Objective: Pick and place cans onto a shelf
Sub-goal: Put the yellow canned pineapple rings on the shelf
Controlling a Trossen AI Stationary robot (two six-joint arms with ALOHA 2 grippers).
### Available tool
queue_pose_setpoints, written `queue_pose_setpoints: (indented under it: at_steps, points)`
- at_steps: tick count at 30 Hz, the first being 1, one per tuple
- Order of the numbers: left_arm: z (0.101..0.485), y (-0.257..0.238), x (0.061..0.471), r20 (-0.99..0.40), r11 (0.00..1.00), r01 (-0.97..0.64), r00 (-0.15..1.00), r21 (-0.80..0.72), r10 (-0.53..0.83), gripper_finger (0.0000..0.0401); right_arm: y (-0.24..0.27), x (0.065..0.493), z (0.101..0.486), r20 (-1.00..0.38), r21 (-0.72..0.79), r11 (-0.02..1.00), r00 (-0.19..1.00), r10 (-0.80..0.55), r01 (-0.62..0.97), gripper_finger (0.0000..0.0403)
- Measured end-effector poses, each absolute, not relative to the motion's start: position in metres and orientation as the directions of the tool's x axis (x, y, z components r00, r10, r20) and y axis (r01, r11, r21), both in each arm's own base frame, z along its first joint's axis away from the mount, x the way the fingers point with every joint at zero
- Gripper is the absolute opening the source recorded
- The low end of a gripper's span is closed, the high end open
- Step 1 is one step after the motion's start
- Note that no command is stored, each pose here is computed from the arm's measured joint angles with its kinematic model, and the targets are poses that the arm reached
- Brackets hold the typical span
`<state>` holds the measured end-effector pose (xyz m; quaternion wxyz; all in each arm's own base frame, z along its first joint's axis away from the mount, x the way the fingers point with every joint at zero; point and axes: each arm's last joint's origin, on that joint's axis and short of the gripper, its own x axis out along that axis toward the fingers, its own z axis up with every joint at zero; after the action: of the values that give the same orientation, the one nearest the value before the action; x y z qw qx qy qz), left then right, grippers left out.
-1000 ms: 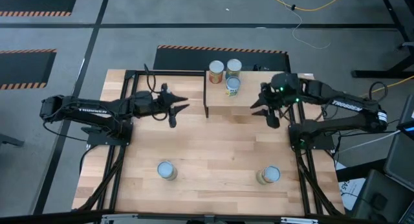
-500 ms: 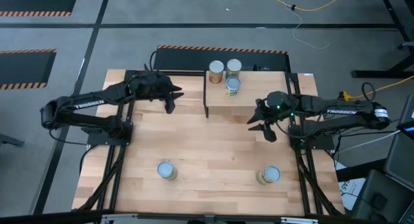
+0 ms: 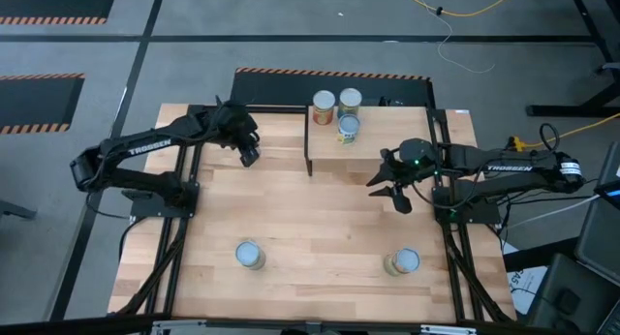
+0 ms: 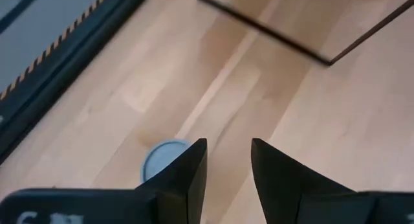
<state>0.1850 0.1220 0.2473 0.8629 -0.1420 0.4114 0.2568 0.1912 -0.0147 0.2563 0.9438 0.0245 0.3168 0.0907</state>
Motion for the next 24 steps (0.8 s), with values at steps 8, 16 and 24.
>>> queue_pose_setpoints:
  at_steps: [8, 16, 24]
  points:
    - [0.214, 0.135, 0.201, -0.869, 0.839, -0.544, 0.421, -0.013, 0.259, 0.0113, -0.015, 0.191, 0.256, -0.593, 0.105, 0.982, 0.783, 0.187, -0.154, 0.0141]
    - [0.184, 0.143, 0.211, -0.925, 0.829, -0.559, 0.31, 0.01, 0.221, 0.0113, -0.015, 0.191, 0.256, -0.593, 0.104, 0.982, 0.783, 0.187, -0.155, 0.0141]
    - [0.163, 0.148, 0.216, -0.951, 0.817, -0.573, 0.211, 0.066, 0.226, 0.0113, -0.015, 0.191, 0.256, -0.593, 0.104, 0.982, 0.783, 0.186, -0.155, 0.0141]
